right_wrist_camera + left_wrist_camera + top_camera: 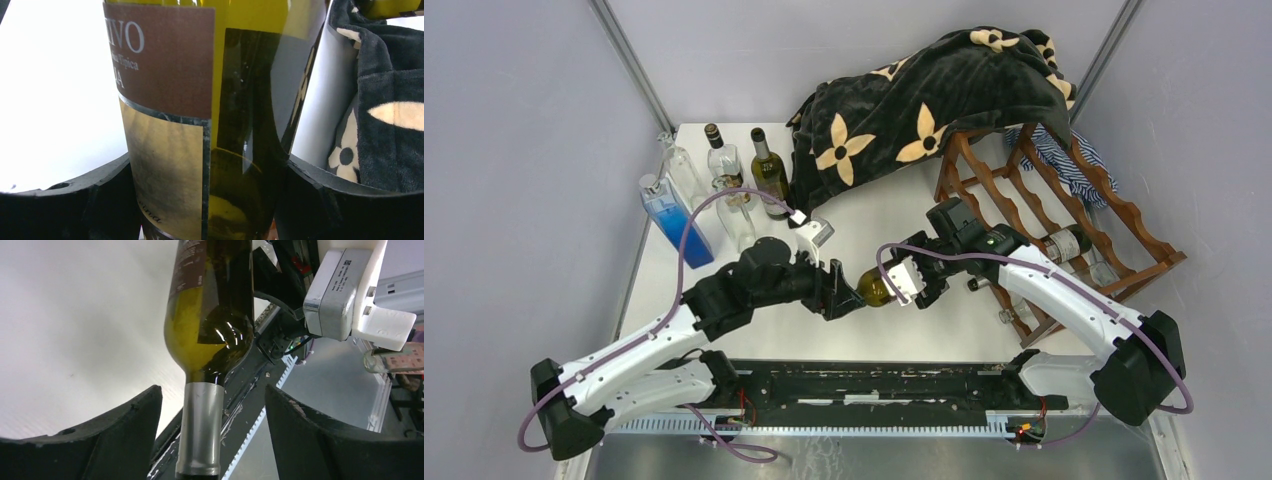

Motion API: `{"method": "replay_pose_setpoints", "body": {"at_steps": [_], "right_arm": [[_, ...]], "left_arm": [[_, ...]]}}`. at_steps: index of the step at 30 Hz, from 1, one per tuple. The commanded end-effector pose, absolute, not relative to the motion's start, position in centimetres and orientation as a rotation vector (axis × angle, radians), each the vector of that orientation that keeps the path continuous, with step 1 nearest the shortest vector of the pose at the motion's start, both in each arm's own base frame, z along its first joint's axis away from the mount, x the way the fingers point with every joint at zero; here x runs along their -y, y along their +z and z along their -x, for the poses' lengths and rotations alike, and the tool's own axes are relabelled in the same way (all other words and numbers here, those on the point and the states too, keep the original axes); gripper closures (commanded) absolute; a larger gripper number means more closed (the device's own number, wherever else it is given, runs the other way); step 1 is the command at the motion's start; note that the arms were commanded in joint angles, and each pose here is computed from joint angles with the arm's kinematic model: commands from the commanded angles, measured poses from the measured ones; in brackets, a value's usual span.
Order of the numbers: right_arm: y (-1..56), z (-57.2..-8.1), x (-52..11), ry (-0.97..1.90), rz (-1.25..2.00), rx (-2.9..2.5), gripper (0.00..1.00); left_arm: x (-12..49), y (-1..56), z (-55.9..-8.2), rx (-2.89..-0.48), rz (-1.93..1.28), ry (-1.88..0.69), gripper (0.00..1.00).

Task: Put the wine bottle on the wine rack
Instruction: Pick up the wine bottle from the center of the board.

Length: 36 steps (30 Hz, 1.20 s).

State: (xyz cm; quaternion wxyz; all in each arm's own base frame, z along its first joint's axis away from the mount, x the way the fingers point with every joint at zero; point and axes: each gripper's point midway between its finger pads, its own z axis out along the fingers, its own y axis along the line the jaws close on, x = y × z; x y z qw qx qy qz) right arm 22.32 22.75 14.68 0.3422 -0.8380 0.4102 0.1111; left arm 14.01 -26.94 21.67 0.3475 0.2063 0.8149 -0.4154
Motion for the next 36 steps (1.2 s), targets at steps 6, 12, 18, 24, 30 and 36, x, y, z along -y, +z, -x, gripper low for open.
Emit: {"method": "replay_pose_setpoints", "body": {"at_steps": [6, 12, 18, 24, 30, 36], "right_arm": [[19.9, -24.1, -24.3, 0.168, 2.088, -0.925, 1.0], [20.0, -24.1, -24.3, 0.168, 2.085, -0.928, 1.0], [19.7, -23.8, -24.3, 0.177, 2.09, -0.925, 1.0], [19.6, -23.5, -24.3, 0.181, 2.096, -0.917, 1.0], [19.2, -23.2, -24.3, 0.193, 2.109, -0.917, 1.0], [18.5, -22.4, -24.4, 0.268, 2.112, -0.974, 0.48]], "left_arm": [[28.8, 20.2, -12.5, -2.152, -0.676, -1.199, 0.28], [29.2, 19.3, -13.0, -2.163, -0.677, -1.182, 0.3], [29.4, 18.5, -13.0, -2.178, -0.697, -1.172, 0.35], [29.5, 18.3, -13.1, -2.182, -0.712, -1.168, 0.54], [29.8, 18.1, -12.7, -2.174, -0.768, -1.193, 0.97], [30.2, 18.1, -12.6, -2.13, -0.762, -1.241, 0.98]]}}
